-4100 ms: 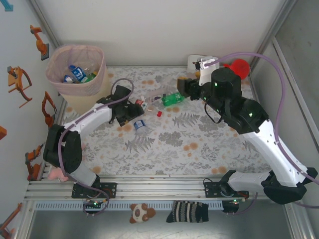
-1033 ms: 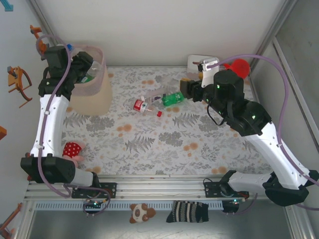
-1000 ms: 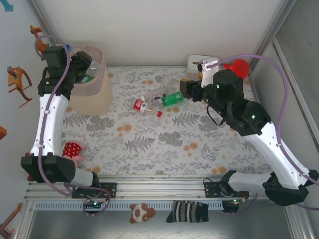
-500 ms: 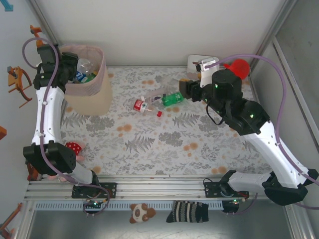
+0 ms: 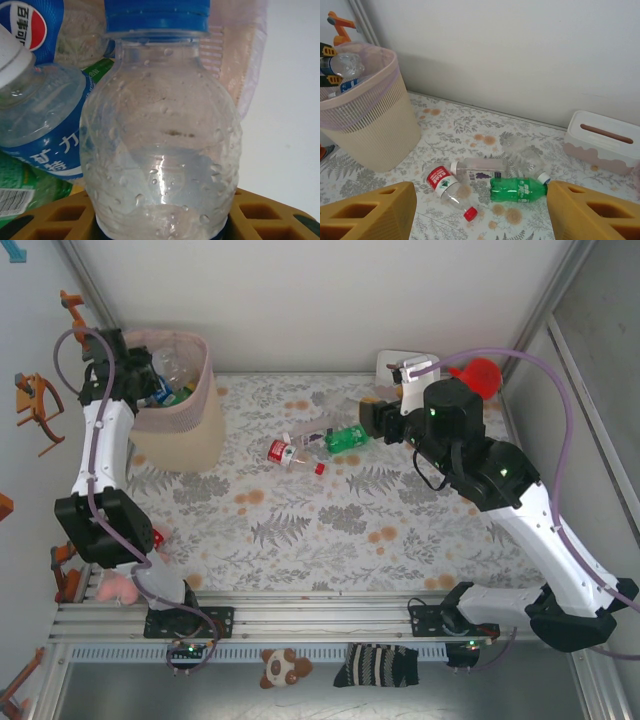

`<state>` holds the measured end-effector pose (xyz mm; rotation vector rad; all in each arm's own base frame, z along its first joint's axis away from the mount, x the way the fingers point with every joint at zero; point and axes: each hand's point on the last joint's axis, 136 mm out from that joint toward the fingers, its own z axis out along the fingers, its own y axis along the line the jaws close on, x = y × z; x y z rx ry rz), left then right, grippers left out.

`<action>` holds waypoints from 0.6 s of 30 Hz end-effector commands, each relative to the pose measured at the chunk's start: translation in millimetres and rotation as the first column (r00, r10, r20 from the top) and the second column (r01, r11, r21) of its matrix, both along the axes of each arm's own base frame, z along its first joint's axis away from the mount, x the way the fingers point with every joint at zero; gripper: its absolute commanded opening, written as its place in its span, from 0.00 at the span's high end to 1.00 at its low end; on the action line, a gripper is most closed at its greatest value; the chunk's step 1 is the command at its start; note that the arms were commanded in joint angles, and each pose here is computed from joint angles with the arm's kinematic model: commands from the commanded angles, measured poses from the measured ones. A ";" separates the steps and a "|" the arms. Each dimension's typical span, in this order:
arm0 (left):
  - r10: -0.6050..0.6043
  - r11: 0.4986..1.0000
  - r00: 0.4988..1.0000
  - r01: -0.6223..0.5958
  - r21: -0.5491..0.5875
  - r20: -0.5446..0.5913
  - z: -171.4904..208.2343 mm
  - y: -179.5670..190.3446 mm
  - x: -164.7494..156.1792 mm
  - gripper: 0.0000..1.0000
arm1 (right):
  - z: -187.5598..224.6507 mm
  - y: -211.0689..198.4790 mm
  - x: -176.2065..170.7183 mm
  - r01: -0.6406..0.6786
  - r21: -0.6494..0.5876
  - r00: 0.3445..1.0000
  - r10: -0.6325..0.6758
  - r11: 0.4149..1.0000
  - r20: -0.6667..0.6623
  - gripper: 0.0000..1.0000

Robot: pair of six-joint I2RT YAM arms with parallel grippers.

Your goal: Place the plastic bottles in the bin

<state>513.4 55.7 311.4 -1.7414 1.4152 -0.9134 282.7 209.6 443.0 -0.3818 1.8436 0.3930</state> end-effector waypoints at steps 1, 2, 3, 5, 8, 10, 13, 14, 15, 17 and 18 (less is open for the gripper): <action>0.097 0.987 0.992 -0.086 -0.138 0.075 6.0 2.9 12.0 0.53 | 9.3 -10.1 1.9 0.040 0.004 0.999 -0.040 0.999 0.036 0.32; 0.109 0.984 0.991 -0.096 -0.151 0.081 4.9 3.4 14.3 0.53 | 8.8 -10.4 2.1 0.041 0.002 0.998 -0.041 0.999 0.036 0.32; 0.119 0.982 0.989 -0.104 -0.158 0.087 4.7 3.9 16.6 0.52 | 8.4 -10.2 2.4 0.042 0.001 0.998 -0.042 0.999 0.036 0.32; 0.130 0.979 0.987 -0.114 -0.168 0.090 5.1 4.1 19.0 0.48 | 7.6 -10.7 3.0 0.045 -0.002 0.998 -0.045 0.999 0.035 0.31; 0.138 0.978 0.985 -0.118 -0.173 0.106 8.4 4.4 22.1 0.40 | 7.3 -11.5 3.5 0.049 -0.005 0.998 -0.049 0.999 0.036 0.32; 0.138 0.978 0.984 -0.117 -0.172 0.116 12.5 4.5 22.1 0.32 | 7.4 -11.9 3.3 0.050 -0.006 0.998 -0.050 0.999 0.037 0.31; 0.133 0.981 0.984 -0.113 -0.160 0.119 19.2 4.4 18.7 0.29 | 7.0 -12.4 3.4 0.052 -0.006 0.998 -0.052 0.999 0.037 0.32; 0.131 0.981 0.984 -0.112 -0.156 0.120 22.0 4.4 16.6 0.28 | 7.5 -12.9 3.1 0.053 -0.005 0.998 -0.053 0.999 0.038 0.31; 0.132 0.982 0.984 -0.112 -0.153 0.122 24.0 4.5 14.7 0.27 | 7.2 -12.9 3.1 0.052 -0.006 0.998 -0.052 0.999 0.038 0.32; 0.130 0.984 0.983 -0.110 -0.143 0.133 31.1 4.7 10.5 0.26 | 7.5 -13.1 2.2 0.051 -0.002 0.998 -0.051 0.999 0.037 0.32; 0.128 0.984 0.982 -0.109 -0.140 0.137 34.2 4.6 8.4 0.26 | 8.5 -13.8 1.6 0.051 0.001 0.998 -0.051 0.999 0.039 0.32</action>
